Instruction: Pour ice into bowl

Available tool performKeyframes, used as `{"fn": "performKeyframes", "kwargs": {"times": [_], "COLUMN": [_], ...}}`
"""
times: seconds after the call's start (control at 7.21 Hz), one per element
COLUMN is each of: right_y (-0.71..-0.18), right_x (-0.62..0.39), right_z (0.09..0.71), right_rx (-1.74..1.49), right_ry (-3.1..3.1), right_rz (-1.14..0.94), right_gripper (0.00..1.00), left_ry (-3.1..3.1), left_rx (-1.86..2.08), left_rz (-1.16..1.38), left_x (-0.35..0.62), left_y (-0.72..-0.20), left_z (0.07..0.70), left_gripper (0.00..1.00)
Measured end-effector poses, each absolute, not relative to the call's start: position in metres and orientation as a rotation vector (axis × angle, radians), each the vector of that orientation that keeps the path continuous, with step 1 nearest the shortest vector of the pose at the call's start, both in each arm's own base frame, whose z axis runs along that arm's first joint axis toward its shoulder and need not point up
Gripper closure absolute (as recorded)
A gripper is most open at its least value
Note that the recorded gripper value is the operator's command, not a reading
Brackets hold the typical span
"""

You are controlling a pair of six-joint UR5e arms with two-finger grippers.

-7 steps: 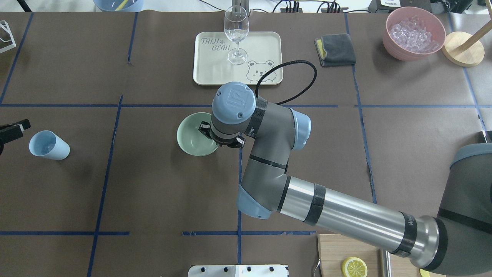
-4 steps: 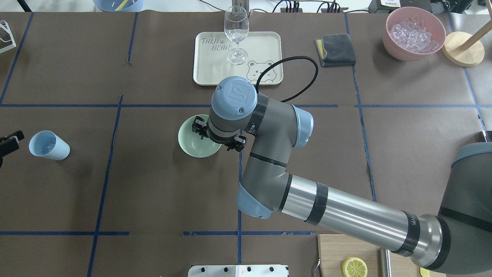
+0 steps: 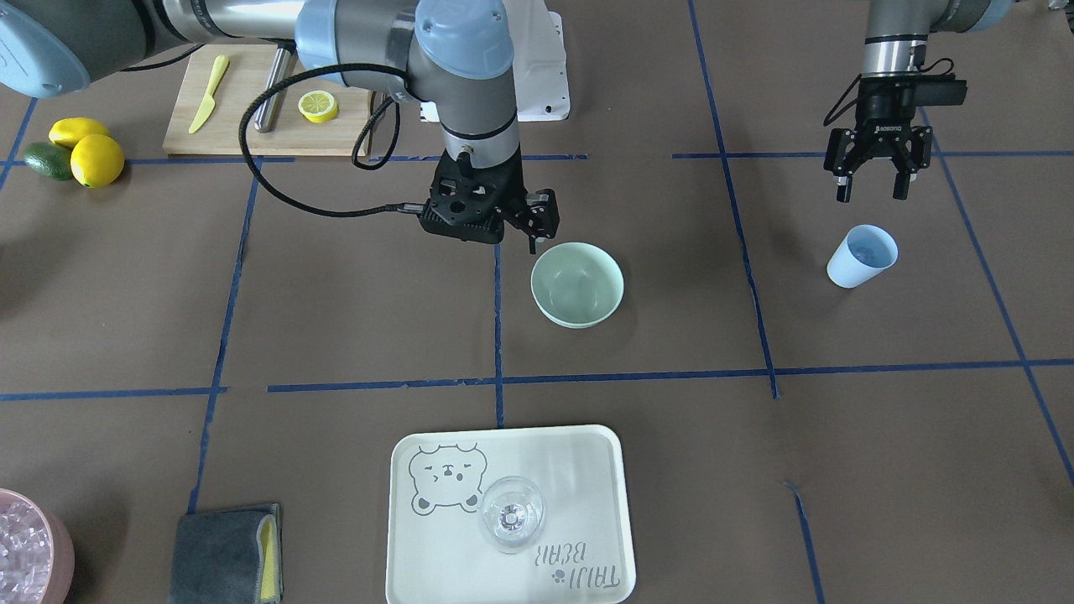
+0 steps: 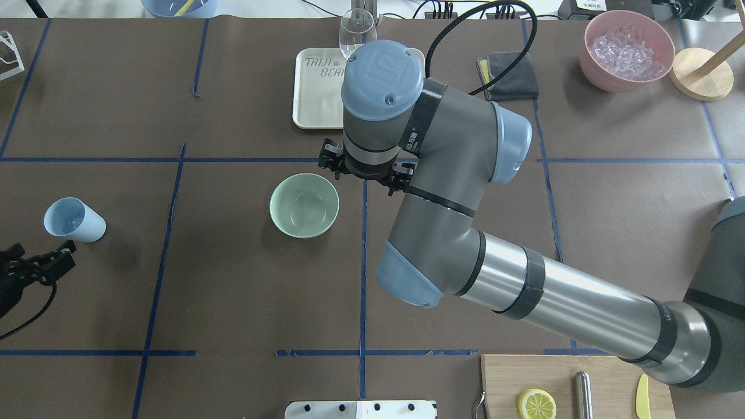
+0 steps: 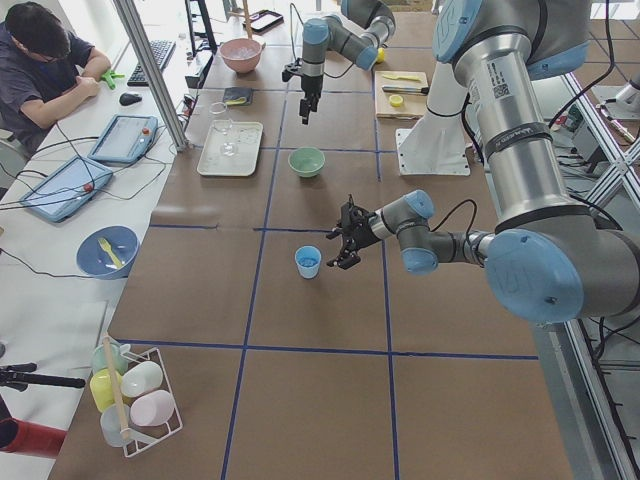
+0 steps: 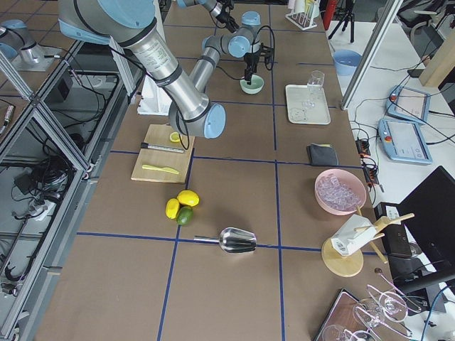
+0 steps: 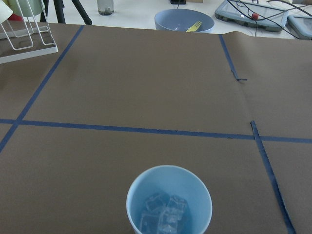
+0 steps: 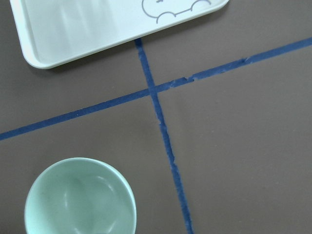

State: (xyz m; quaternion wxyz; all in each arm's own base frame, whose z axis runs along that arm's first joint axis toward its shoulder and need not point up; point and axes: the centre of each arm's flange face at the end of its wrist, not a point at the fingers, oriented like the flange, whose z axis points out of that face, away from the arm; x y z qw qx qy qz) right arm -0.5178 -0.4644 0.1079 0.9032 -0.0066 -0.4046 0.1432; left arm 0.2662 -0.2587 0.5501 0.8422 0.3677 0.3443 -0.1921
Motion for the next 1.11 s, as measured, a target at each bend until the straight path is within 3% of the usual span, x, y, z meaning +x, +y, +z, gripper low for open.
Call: {"fn": "performKeyframes", "kwargs": {"times": [1.11], "right_y": [-0.477], "right_x": [-0.38], "right_z": [0.193], "right_rx": [0.082], "right_ry": [-0.805], "right_rz": [0.062], "right_gripper": [0.0], "left_ry": [0.617], "left_rx": [0.942], "left_rz": [-0.442], "left_x": [0.345], "left_y": [-0.262], "left_z": [0.608], "left_gripper": [0.02]}}
